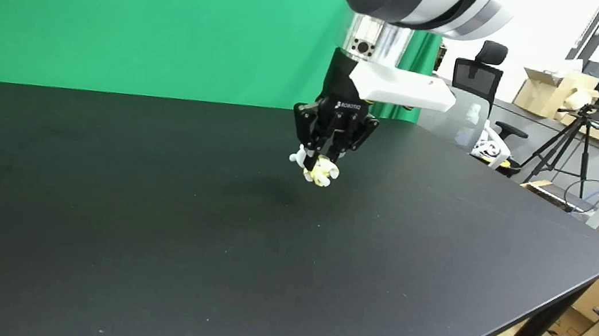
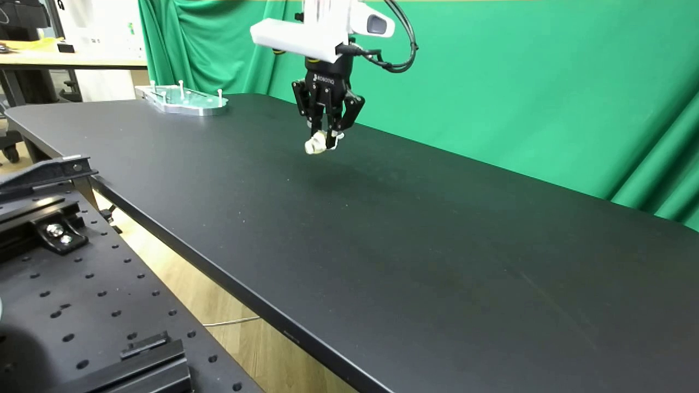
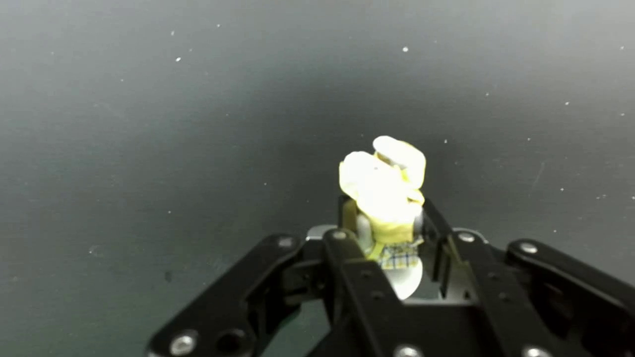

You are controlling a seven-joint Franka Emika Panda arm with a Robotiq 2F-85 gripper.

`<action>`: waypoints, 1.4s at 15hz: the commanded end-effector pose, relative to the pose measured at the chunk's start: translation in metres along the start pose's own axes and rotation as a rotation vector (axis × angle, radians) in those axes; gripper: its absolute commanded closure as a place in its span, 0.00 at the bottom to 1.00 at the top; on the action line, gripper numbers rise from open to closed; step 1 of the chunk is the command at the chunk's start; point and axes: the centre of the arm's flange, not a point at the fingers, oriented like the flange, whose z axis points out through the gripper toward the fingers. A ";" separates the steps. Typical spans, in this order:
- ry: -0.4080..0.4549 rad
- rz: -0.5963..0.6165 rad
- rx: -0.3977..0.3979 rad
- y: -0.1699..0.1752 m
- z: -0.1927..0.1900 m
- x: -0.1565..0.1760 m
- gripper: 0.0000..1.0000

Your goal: Move the white object to the left

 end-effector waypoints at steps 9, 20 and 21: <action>-0.004 0.020 -0.058 -0.012 0.032 -0.002 0.92; 0.012 0.027 -0.050 -0.017 0.027 0.000 0.09; 0.014 0.028 -0.051 -0.017 0.023 0.000 0.01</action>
